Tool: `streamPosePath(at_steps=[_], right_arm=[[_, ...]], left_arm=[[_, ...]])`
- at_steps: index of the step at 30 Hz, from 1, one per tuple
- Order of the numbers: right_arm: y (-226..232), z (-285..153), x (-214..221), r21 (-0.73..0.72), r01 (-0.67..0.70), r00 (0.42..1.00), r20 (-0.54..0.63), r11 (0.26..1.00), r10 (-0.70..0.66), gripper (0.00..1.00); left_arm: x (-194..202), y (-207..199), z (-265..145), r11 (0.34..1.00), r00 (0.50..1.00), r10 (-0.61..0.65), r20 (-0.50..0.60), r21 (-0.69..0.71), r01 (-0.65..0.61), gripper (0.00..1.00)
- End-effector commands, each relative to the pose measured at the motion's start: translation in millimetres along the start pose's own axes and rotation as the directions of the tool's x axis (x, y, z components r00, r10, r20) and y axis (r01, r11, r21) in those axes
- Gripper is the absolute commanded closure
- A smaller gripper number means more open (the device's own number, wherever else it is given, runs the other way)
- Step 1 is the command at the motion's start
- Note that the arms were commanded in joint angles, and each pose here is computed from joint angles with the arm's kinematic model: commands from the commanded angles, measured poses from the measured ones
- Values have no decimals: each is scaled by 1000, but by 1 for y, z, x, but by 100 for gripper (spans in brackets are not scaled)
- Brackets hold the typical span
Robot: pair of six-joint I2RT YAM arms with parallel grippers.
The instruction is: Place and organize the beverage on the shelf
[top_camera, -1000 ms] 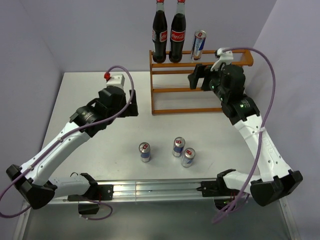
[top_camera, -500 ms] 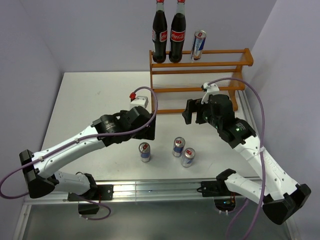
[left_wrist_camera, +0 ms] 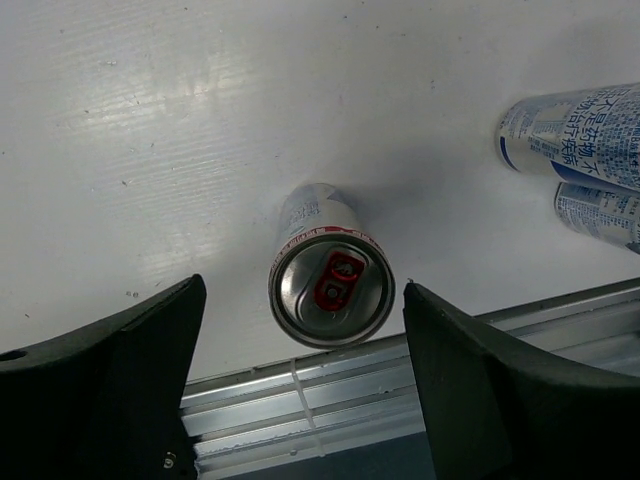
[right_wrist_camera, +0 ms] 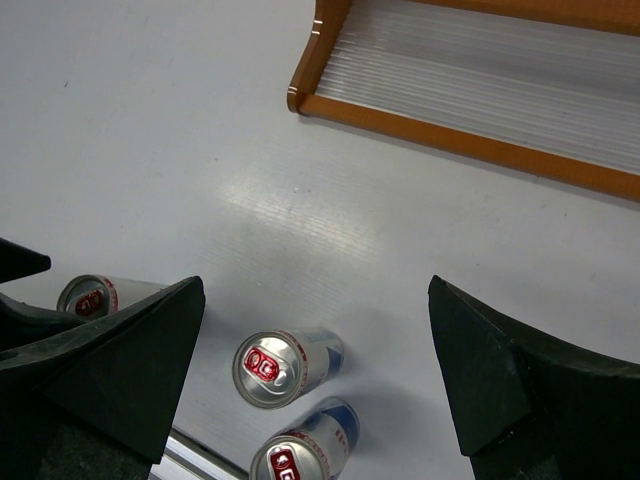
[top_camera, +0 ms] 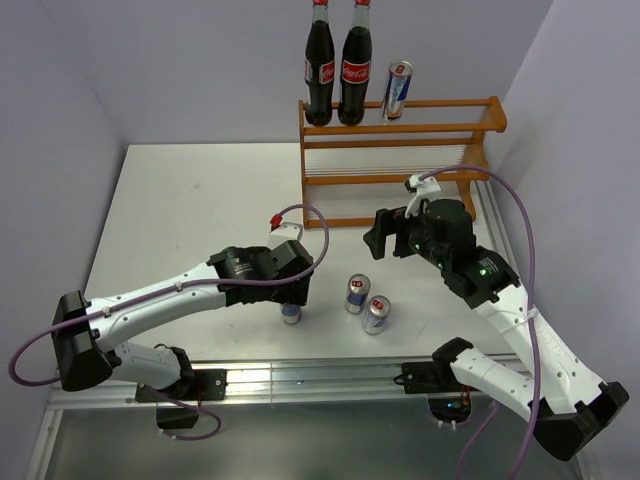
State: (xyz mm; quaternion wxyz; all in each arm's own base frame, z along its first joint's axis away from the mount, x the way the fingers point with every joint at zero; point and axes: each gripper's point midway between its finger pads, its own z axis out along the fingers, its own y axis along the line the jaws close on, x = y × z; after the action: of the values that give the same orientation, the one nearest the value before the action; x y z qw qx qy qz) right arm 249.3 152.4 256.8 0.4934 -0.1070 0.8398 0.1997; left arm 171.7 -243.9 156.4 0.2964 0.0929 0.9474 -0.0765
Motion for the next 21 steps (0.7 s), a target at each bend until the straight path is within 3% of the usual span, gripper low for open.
streamPosePath(at_steps=[1, 7, 10, 16, 21], right_arm=[[8, -3, -4, -43, 9, 1000, 27, 999, -8, 0], [10, -2, -1, -54, 14, 1000, 19, 998, -13, 1], [11, -2, -3, -61, 14, 1000, 24, 998, -13, 0], [14, -2, -4, -75, 16, 1000, 27, 997, -14, 1], [27, -2, -9, -157, 37, 997, 74, 987, -26, 0]], left_arm=[[-4, -13, 5, 999, 1000, -15, 11, 39, 14, 15], [3, -15, 17, 1000, 1000, 5, -19, 16, -5, 20], [6, -15, 20, 1000, 1000, 11, -25, 12, -11, 29], [5, -17, 18, 1000, 999, 17, -30, 18, -16, 56], [-8, -16, 3, 999, 1000, 15, 6, 33, -15, 85]])
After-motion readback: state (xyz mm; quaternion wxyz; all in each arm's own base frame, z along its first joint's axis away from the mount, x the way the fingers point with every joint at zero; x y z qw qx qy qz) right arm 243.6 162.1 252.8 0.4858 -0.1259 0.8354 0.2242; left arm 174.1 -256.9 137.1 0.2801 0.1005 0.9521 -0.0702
